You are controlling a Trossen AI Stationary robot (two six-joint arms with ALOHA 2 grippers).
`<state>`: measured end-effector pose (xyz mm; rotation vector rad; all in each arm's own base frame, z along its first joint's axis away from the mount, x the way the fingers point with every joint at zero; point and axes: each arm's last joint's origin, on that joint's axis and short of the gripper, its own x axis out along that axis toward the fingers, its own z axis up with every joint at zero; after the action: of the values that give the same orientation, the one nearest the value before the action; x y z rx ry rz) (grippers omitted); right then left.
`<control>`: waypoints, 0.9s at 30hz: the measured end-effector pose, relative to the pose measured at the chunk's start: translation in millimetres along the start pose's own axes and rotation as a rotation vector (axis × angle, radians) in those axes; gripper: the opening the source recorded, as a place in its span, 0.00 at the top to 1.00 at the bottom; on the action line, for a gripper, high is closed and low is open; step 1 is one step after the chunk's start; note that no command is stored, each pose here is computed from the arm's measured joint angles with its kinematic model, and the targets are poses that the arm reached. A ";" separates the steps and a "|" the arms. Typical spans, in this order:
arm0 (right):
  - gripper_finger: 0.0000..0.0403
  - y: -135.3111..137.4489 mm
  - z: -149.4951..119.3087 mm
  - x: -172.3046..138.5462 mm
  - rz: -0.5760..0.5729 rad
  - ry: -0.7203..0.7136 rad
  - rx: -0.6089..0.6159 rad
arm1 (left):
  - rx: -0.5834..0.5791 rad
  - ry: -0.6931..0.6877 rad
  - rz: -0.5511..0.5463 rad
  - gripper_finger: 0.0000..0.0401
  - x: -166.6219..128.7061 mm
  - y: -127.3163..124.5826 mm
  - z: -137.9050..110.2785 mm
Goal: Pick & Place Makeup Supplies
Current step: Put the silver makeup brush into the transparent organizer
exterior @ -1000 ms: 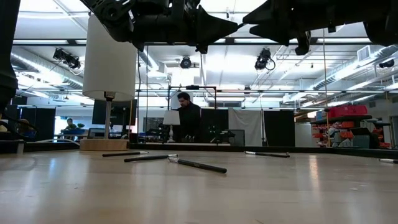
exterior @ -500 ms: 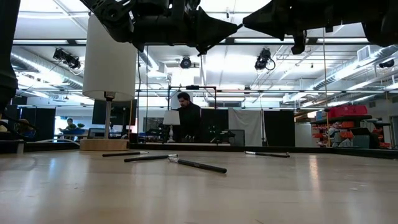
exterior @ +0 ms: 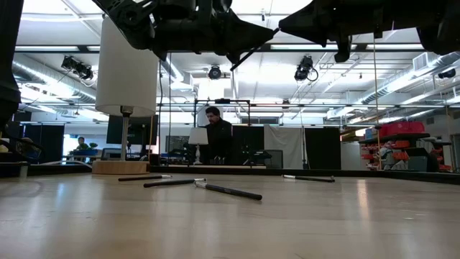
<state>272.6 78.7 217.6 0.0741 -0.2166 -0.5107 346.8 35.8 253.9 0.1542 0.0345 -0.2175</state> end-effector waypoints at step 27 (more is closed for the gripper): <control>1.00 9.0 30.6 -33.1 0.013 0.129 0.041 | 0.062 0.362 0.236 0.40 -58.4 4.5 23.8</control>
<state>241.9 102.4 242.4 0.1452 -0.1016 -0.4871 291.3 48.8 281.0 0.2567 0.3682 0.0473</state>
